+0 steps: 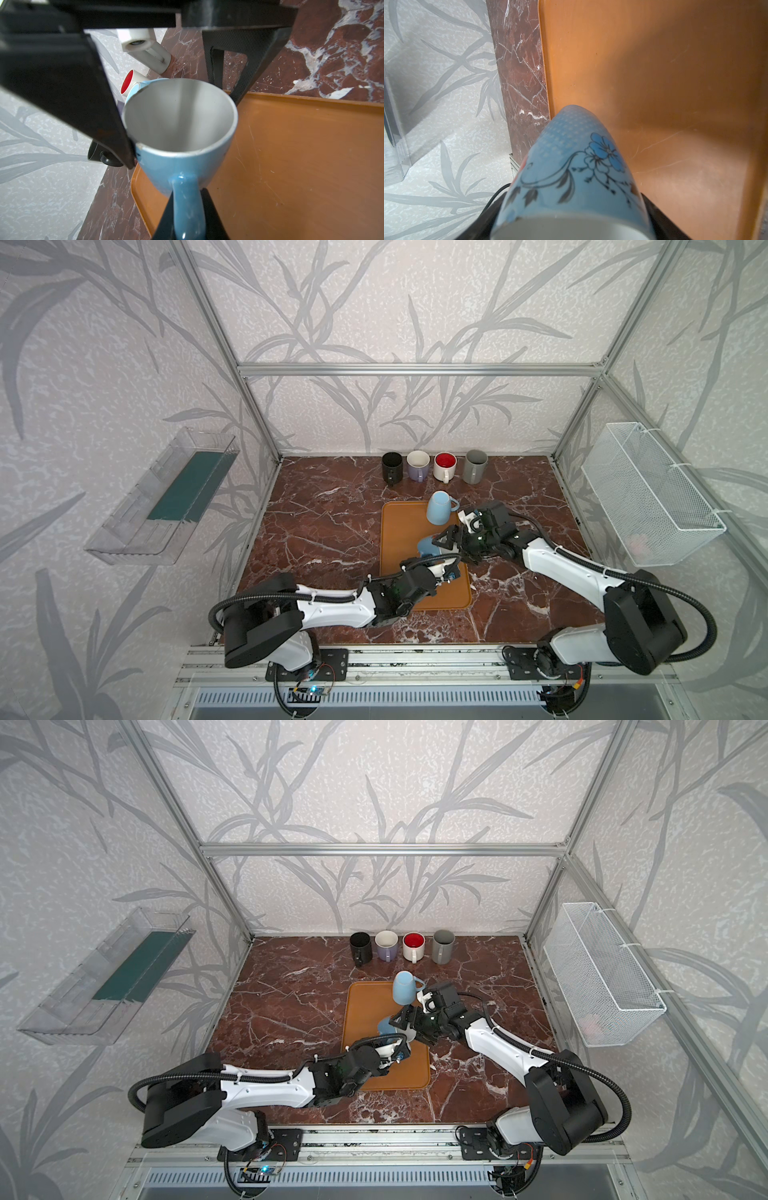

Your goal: Turn the mug right side up

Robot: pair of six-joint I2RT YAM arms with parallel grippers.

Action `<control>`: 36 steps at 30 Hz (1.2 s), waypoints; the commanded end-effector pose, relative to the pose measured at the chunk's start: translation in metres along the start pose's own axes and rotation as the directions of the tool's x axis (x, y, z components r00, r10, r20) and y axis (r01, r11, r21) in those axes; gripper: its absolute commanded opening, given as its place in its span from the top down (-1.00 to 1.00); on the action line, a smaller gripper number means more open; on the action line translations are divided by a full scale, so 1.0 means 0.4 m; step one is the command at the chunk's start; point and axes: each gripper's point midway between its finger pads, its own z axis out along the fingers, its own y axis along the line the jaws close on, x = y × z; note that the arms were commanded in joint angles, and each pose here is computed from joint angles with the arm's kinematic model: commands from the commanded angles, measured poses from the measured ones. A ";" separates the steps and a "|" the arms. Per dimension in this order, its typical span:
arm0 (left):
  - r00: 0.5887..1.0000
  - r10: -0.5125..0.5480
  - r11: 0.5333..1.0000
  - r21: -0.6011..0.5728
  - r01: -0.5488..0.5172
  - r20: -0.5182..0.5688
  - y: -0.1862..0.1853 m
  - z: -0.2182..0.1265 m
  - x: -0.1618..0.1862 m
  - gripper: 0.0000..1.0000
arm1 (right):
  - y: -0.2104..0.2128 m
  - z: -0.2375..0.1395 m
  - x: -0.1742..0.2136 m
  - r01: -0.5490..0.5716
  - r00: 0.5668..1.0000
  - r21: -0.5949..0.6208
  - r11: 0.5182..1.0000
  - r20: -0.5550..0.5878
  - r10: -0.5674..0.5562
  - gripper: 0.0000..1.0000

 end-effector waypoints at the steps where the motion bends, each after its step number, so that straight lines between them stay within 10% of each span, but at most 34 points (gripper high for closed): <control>1: 0.980 -0.192 0.980 -0.039 0.194 0.044 0.066 -0.013 -0.009 1.00 | 0.107 -0.028 -0.016 0.109 0.994 -0.140 0.984 0.007 -0.109 -0.62; 36: 0.919 -0.388 0.903 -0.166 0.395 0.077 0.201 -0.038 0.071 1.00 | 0.118 -0.029 -0.028 0.086 0.996 -0.202 0.976 0.013 -0.085 -0.84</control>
